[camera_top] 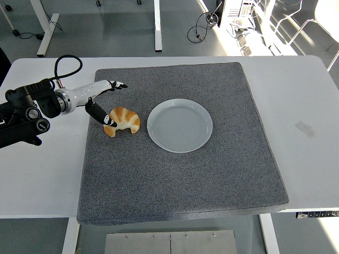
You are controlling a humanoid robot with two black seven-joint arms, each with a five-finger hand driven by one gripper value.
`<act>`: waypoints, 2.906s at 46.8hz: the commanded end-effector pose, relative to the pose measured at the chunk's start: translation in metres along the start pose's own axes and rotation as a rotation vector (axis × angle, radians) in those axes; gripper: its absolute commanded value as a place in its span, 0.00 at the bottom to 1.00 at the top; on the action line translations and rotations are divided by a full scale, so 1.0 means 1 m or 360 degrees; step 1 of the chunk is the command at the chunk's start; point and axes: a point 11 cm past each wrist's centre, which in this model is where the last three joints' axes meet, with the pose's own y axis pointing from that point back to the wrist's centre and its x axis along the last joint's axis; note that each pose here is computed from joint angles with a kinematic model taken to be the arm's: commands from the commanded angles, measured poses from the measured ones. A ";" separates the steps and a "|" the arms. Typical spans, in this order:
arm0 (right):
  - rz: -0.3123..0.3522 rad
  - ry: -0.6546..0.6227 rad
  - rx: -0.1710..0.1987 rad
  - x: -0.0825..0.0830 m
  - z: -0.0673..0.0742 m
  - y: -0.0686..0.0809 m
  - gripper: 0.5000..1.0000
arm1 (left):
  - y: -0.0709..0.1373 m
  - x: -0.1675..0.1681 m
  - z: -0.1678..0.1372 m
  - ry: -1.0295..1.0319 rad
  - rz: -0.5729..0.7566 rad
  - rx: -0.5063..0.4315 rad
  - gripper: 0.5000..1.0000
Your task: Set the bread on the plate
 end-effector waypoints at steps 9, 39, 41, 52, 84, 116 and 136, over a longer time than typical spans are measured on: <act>0.0001 0.0000 -0.0001 0.000 0.000 0.000 1.00 | -0.007 -0.014 0.006 -0.0061 -0.0012 -0.0025 0.98; -0.0002 0.0002 -0.0002 0.000 0.001 0.000 1.00 | -0.013 -0.024 -0.003 -0.0118 -0.0039 0.0022 0.74; -0.0001 0.0000 0.0001 0.000 0.000 0.000 1.00 | -0.013 -0.025 -0.002 -0.0133 -0.0040 0.0016 0.70; 0.0001 0.0000 -0.0001 0.000 0.000 0.000 1.00 | -0.014 -0.028 -0.001 -0.0198 -0.0042 0.0002 0.38; 0.0001 0.0001 0.0001 0.000 0.000 0.000 1.00 | -0.014 -0.017 0.001 -0.0192 -0.0002 -0.0005 0.16; -0.0001 0.0000 0.0001 0.000 0.000 0.000 1.00 | -0.008 0.052 0.054 -0.0256 0.0209 -0.0157 0.17; -0.0001 0.0000 0.0001 0.000 0.000 0.000 1.00 | -0.015 0.054 0.096 -0.0303 0.0212 -0.0282 0.19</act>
